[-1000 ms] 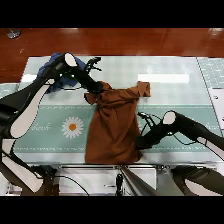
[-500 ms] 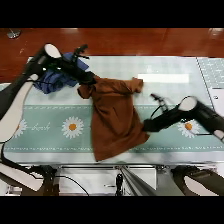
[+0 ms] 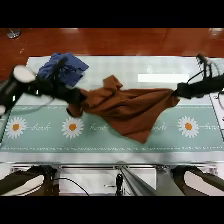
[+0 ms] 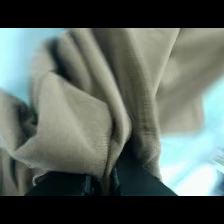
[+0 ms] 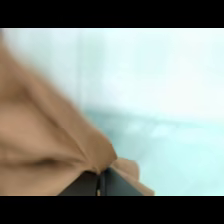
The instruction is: Fold the shirts.
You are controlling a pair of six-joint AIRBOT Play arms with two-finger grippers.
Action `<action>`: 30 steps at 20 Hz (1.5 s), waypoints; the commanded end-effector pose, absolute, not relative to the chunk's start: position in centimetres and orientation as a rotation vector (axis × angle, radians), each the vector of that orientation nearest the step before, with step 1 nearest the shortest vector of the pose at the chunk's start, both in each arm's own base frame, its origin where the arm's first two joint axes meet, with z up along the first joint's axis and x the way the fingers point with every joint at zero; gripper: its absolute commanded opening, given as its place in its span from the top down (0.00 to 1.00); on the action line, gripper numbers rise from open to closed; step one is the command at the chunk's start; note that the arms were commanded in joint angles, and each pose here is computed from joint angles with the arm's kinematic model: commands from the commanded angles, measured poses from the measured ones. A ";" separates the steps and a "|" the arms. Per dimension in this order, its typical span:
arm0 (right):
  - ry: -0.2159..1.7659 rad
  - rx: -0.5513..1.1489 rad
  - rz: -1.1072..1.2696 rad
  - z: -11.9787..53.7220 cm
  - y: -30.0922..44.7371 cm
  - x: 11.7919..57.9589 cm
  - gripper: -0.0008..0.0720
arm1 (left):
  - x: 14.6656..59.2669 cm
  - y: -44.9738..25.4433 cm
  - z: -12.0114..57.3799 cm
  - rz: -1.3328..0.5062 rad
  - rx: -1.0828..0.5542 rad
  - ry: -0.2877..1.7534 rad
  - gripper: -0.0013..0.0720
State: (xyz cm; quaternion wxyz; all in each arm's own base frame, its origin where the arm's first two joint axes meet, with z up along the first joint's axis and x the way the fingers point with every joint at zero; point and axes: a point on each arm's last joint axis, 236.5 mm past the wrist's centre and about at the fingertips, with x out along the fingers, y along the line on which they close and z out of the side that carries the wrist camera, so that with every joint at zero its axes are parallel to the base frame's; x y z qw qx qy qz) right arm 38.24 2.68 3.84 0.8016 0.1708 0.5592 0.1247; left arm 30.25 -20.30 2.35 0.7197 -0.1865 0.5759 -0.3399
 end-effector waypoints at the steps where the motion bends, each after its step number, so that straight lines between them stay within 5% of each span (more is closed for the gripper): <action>1: 1.085 0.403 0.248 6.3 0.9 44.7 0.95 | 22.6 -22.6 1.8 -0.822 -0.614 1.281 0.93; 4: 1.046 0.504 0.318 6.2 2.8 48.9 0.95 | 19.7 -23.8 -1.9 -0.784 -0.610 1.335 0.93; 8: 1.164 0.546 0.349 1.7 5.5 49.1 0.95 | 23.1 -24.2 -5.5 -0.628 -0.587 1.282 0.92; 9: 1.185 0.557 0.349 1.0 6.0 49.0 0.80 | 24.3 -24.0 -5.8 -0.604 -0.592 1.274 0.75; 10: 1.200 0.563 0.351 0.7 6.2 48.8 0.27 | 25.6 -23.7 -5.7 -0.588 -0.605 1.270 0.27; 11: 1.209 0.554 0.359 0.8 6.1 48.5 0.13 | 26.9 -23.1 -5.3 -0.592 -0.599 1.263 0.03; 15: 1.254 0.469 0.365 4.1 0.0 44.6 0.13 | 31.6 -13.7 -1.0 -0.541 -0.502 1.247 0.02; 19: 1.187 0.554 0.146 3.9 -7.8 39.4 0.13 | 30.1 -6.1 -0.9 -0.400 -0.724 1.258 0.02; 23: 1.164 0.779 0.077 -2.4 -5.9 33.5 0.13 | 25.6 -13.5 -1.4 -0.690 -0.879 1.276 0.02; 26: 1.189 0.841 0.119 -5.0 -2.9 30.9 0.13 | 20.0 -18.4 -3.0 -0.885 -0.684 1.431 0.02; 30: 1.201 0.872 0.146 -5.2 -2.0 30.4 0.14 | 18.2 -22.5 -4.4 -0.967 -0.500 1.434 0.02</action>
